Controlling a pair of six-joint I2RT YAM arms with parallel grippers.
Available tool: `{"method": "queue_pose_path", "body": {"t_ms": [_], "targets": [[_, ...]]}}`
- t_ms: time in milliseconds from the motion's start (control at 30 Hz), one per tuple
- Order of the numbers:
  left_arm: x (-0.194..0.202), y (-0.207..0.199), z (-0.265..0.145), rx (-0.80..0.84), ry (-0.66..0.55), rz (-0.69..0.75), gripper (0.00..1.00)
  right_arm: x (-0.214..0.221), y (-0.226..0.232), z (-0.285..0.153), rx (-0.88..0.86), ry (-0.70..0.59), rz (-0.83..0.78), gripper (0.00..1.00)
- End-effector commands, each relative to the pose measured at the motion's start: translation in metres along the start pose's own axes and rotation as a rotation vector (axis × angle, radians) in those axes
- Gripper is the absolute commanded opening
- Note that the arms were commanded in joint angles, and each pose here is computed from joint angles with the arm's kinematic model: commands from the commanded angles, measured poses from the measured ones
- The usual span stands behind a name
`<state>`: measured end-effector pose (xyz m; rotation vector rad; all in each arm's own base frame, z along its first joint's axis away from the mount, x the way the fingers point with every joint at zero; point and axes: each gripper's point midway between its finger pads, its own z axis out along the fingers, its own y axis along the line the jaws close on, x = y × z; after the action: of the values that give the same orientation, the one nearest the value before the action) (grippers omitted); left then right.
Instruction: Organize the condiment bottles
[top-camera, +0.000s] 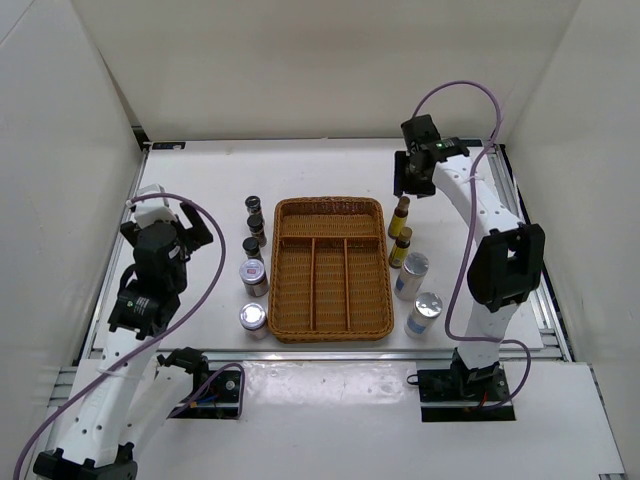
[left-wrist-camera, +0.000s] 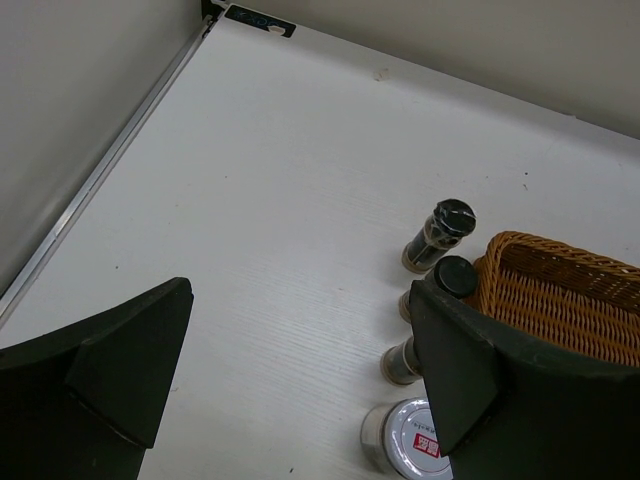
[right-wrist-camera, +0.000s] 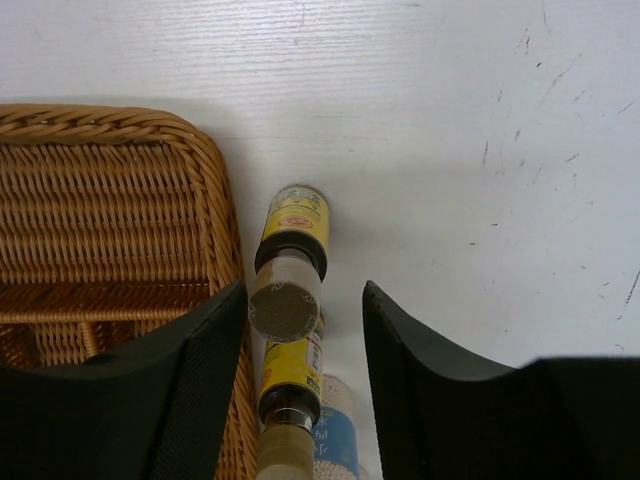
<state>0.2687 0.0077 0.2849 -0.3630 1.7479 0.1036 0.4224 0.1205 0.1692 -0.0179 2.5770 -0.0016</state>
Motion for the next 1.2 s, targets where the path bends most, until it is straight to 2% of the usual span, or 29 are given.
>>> {"method": "queue_pose_path", "body": {"t_ms": [0, 300, 400, 433, 500, 633, 833, 1000, 1167], "targets": [[-0.004, 0.0, 0.001, -0.003, -0.017, -0.003, 1.0, 0.012, -0.003, 0.01, 0.033, 0.036, 0.001, 0.53], [0.0, 0.0, 0.002, -0.005, -0.01, 0.001, 1.0, 0.019, 0.007, 0.022, -0.009, 0.069, 0.008, 0.46], [0.0, 0.0, 0.002, -0.005, -0.01, 0.001, 1.0, 0.019, 0.007, 0.022, -0.009, 0.069, 0.008, 0.33], [0.0, 0.0, 0.002, -0.005, -0.01, 0.001, 1.0, 0.019, 0.009, 0.022, -0.017, 0.071, 0.017, 0.25], [0.0, 0.0, 0.002, -0.005, -0.01, 0.001, 1.0, 0.016, 0.007, 0.017, -0.011, 0.055, 0.019, 0.19], [0.0, 0.0, 0.002, -0.005, -0.01, 0.001, 1.0, -0.01, 0.005, -0.025, 0.017, -0.08, 0.016, 0.06], [0.001, -0.001, 0.001, 0.004, -0.007, 0.01, 1.0, -0.043, 0.027, -0.105, -0.011, -0.283, -0.074, 0.0], [0.001, -0.001, 0.001, 0.004, -0.007, 0.011, 1.0, -0.035, 0.059, -0.149, -0.087, -0.334, -0.149, 0.0], [0.001, -0.002, 0.001, 0.013, -0.005, 0.011, 1.0, 0.001, 0.109, -0.17, -0.188, -0.318, -0.264, 0.0]]}}
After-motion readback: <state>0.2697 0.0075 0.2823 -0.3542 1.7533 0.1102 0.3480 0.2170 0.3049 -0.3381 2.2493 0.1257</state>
